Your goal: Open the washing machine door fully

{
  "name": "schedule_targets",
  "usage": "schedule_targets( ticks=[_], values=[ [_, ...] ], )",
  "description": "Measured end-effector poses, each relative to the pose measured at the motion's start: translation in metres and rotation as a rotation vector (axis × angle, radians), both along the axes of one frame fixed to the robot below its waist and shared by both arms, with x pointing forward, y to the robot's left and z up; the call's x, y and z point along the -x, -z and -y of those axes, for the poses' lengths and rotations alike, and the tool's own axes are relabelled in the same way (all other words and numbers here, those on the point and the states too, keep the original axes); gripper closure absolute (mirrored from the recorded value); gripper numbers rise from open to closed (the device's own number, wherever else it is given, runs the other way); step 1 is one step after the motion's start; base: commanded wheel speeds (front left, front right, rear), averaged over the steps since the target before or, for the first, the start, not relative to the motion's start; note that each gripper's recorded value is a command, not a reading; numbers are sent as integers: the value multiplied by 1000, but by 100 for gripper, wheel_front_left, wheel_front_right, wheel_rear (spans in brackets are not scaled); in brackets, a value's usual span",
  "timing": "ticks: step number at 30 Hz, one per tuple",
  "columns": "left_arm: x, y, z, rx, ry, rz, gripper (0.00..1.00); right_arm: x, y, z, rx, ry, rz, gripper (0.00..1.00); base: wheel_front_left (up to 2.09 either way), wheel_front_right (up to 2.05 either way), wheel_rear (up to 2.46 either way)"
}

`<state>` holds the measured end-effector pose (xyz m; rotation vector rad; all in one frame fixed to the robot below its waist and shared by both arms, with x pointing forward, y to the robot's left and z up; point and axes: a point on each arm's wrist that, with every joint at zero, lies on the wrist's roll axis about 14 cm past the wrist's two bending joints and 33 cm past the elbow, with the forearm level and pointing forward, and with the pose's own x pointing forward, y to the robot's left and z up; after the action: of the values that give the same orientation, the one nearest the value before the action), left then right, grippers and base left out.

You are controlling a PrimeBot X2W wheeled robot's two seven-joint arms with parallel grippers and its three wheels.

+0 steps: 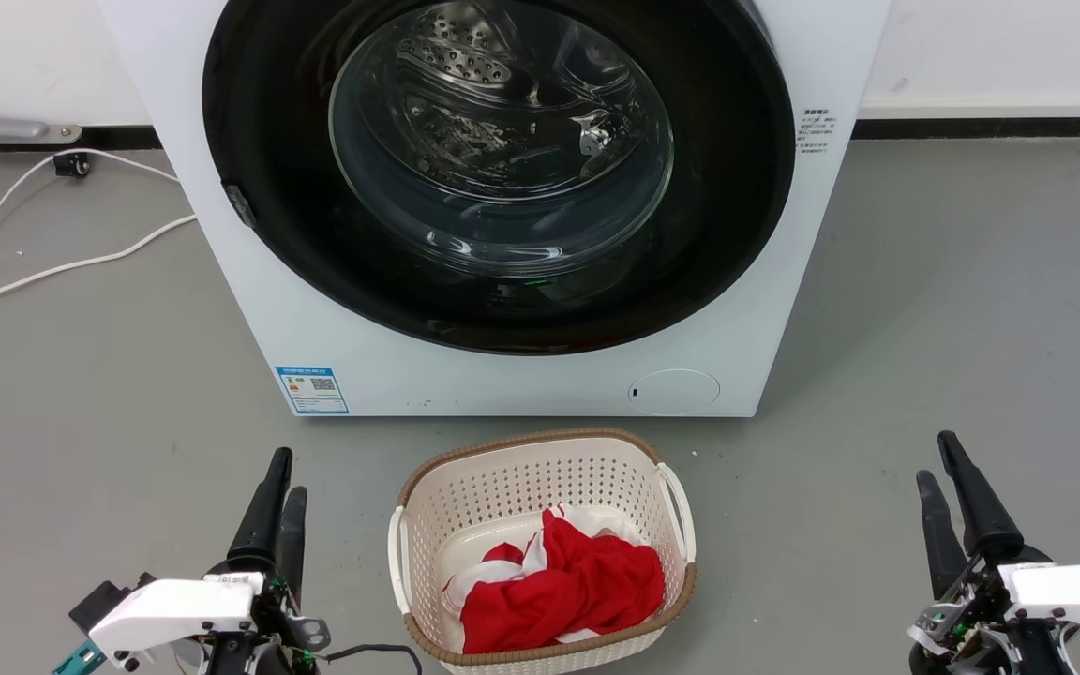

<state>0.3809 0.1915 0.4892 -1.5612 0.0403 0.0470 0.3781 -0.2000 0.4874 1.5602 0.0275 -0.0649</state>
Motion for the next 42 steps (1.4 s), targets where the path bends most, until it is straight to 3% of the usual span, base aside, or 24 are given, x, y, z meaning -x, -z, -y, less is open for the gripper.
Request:
schedule_targets(
  ticks=[6,28,42],
  values=[
    [-4,-14,0,-89,-7,40,0,-1,-9,2,102,9,23,0,0,0,0],
    [-12,-57,5,-590,-22,169,0,-4,-43,-14,730,-24,125,0,0,0,0],
    [-11,-53,16,-869,1,171,0,3,-38,-21,983,-54,125,0,0,0,0]
  ],
)
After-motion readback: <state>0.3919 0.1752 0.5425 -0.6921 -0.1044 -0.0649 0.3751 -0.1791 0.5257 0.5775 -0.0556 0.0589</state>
